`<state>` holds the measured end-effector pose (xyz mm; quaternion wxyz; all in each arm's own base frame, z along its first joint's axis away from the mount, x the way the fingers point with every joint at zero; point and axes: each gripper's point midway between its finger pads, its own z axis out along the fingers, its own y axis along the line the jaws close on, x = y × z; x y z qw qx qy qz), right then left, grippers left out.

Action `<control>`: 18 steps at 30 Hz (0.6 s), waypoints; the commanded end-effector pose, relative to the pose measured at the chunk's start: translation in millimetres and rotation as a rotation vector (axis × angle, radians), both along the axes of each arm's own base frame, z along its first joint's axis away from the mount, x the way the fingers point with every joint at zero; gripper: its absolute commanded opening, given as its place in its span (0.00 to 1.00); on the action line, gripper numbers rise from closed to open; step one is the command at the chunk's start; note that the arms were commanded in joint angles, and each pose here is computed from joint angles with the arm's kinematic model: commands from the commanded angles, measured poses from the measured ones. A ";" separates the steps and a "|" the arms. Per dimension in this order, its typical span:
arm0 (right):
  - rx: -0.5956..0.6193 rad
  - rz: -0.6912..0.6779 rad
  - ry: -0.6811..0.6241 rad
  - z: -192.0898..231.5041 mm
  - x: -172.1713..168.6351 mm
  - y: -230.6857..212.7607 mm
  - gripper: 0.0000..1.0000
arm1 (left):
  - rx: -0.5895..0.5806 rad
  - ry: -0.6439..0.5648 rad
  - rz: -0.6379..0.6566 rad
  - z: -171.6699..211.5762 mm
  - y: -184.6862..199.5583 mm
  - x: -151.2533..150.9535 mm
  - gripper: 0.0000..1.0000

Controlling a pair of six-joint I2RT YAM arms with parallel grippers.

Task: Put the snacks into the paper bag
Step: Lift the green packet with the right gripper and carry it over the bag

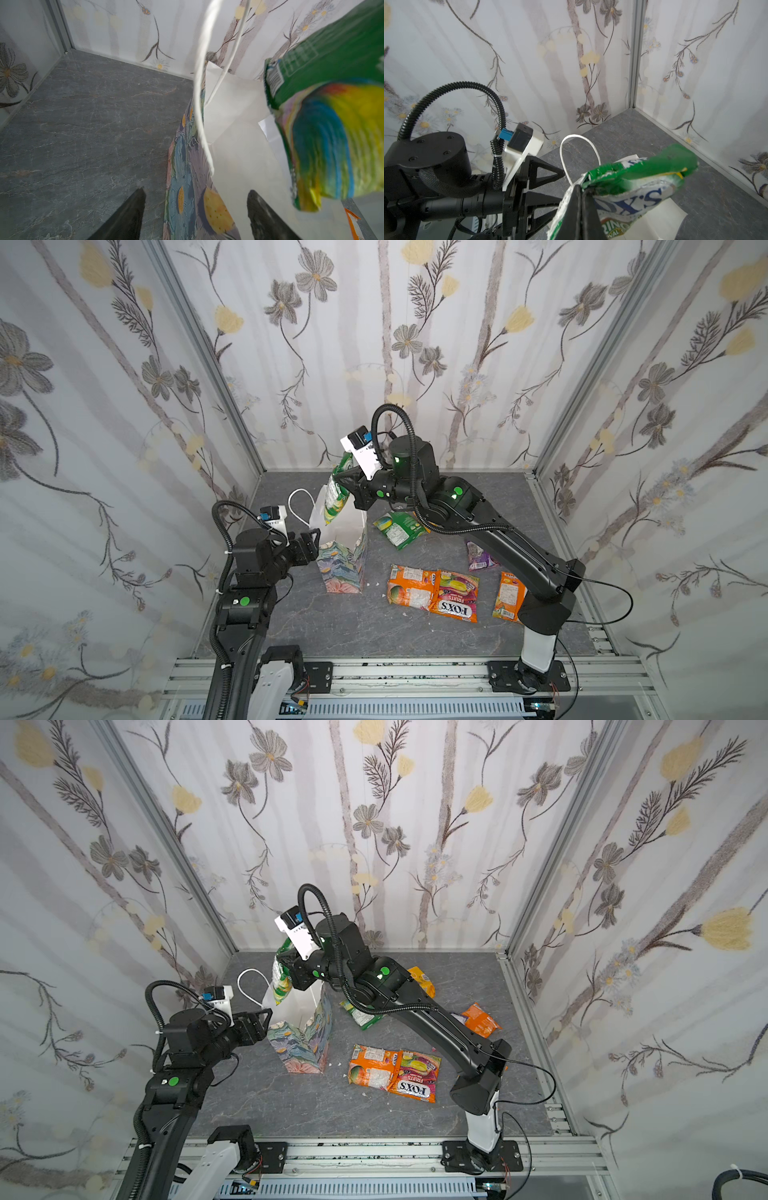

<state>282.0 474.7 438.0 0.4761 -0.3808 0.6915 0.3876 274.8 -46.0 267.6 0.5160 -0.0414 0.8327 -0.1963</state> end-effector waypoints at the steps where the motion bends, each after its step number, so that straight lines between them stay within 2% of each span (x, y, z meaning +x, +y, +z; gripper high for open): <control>1: 0.005 0.013 -0.037 4.8 -0.3 2.7 0.00 | 0.010 -0.016 0.009 1.7 2.2 1.8 0.77; 18: -0.149 -0.028 -0.011 -58.3 10.4 24.2 0.00 | 0.009 -0.019 0.021 -0.3 3.7 1.4 0.76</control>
